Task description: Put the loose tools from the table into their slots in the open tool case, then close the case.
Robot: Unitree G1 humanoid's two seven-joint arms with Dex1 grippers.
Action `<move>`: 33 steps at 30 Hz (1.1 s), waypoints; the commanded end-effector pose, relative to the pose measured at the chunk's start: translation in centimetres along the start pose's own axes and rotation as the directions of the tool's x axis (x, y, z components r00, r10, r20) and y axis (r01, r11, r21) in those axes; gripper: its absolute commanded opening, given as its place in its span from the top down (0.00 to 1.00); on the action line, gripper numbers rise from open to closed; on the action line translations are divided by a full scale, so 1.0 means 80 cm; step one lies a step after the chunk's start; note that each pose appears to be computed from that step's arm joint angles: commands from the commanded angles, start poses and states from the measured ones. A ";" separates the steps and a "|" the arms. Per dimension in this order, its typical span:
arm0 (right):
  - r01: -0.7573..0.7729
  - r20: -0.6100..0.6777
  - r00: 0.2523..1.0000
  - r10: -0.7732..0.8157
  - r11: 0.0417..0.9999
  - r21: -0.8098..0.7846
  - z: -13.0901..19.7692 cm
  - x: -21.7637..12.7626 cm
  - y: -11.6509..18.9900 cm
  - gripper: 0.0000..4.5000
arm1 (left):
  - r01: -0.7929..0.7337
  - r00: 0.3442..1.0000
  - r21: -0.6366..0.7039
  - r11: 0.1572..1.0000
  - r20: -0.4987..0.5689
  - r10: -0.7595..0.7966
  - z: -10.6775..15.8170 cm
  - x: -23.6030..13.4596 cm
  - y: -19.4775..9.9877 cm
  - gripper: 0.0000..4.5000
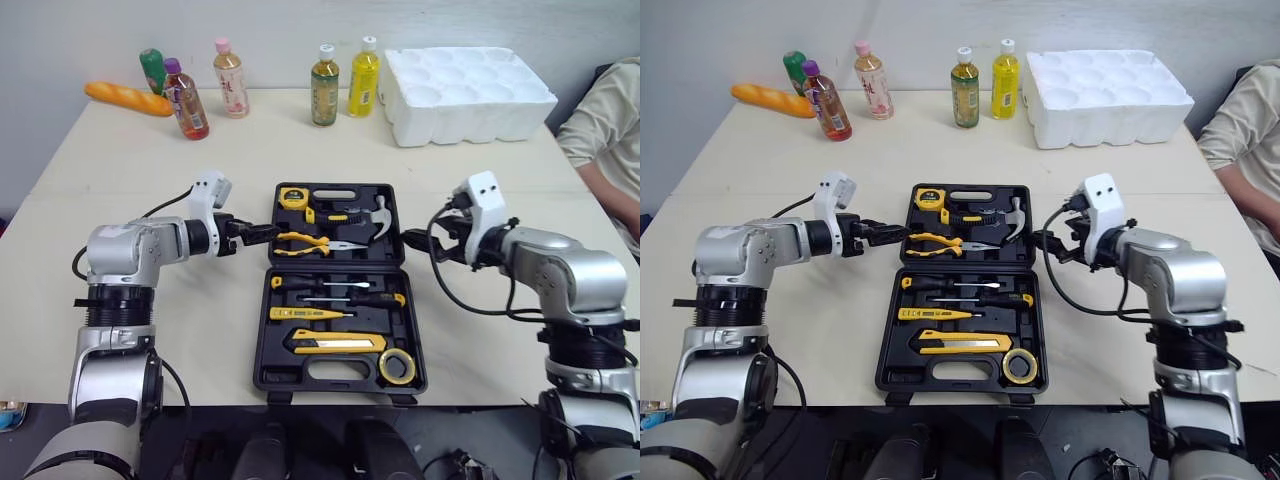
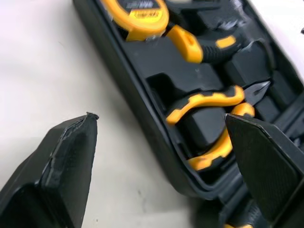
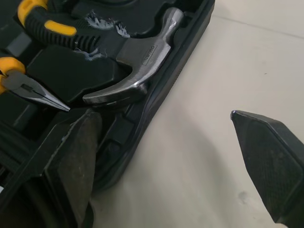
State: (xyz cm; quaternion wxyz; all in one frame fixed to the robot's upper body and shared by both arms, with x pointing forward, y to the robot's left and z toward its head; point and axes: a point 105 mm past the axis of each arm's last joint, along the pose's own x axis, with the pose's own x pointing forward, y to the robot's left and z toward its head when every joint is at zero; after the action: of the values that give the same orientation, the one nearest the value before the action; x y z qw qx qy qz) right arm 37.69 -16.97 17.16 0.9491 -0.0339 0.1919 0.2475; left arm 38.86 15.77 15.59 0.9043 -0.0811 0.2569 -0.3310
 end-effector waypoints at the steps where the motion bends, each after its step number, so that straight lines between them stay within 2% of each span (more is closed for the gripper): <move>1: 0.048 -0.018 0.999 -0.048 0.999 -0.012 0.010 0.007 -0.005 0.00 | -0.016 1.000 0.046 0.999 -0.003 0.016 0.009 0.006 -0.002 0.00; 6: 0.074 -0.075 0.994 -0.078 0.996 -0.054 -0.001 0.021 -0.007 0.00 | -0.069 0.994 0.112 0.991 -0.078 0.078 -0.013 0.015 0.007 0.00; 10: 0.066 -0.118 0.990 -0.073 0.996 -0.066 -0.015 0.027 -0.006 0.00 | -0.095 0.989 0.152 0.984 -0.097 0.111 -0.021 0.020 0.010 0.00; 12: 0.055 -0.130 0.989 -0.063 0.996 -0.070 -0.020 0.029 -0.004 0.08 | -0.086 0.990 0.136 0.987 -0.099 0.100 -0.024 0.024 0.007 0.09; 14: 0.048 -0.139 0.989 -0.057 0.996 -0.073 -0.024 0.030 -0.002 0.24 | -0.086 0.989 0.140 0.986 -0.110 0.102 -0.030 0.026 0.007 0.23; 18: 0.038 -0.151 0.987 -0.046 0.998 -0.057 -0.027 0.034 0.003 0.66 | -0.052 0.988 0.134 0.990 -0.135 0.070 -0.039 0.029 -0.002 0.62; 20: 0.034 -0.139 0.989 -0.043 0.997 -0.066 -0.025 0.037 0.006 0.89 | -0.018 0.991 0.208 0.978 -0.124 0.045 -0.038 0.029 -0.009 0.81; 21: 0.034 -0.135 0.990 -0.043 0.997 -0.068 -0.024 0.038 0.007 0.97 | -0.008 0.991 0.228 0.974 -0.125 0.037 -0.038 0.029 -0.011 0.86; 22: 0.031 -0.130 0.991 -0.039 0.997 -0.067 -0.022 0.040 0.009 1.00 | 0.000 0.992 0.224 0.975 -0.121 0.028 -0.037 0.029 -0.014 0.88; 29: 0.027 -0.102 0.994 -0.033 0.998 -0.057 -0.015 0.043 0.014 1.00 | 0.036 0.996 0.209 0.977 -0.091 -0.017 -0.030 0.029 -0.025 0.91; 33: 0.036 -0.027 0.999 -0.038 0.998 -0.056 0.006 0.042 0.013 1.00 | 0.095 0.995 0.223 0.970 -0.015 -0.094 -0.013 0.029 -0.046 0.91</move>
State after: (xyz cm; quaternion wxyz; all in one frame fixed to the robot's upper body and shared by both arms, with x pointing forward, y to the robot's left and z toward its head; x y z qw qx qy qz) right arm 39.57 -14.50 15.32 0.9428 -0.0612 0.2221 0.2411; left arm 38.68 13.92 14.40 0.9078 0.0109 0.2356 -0.3468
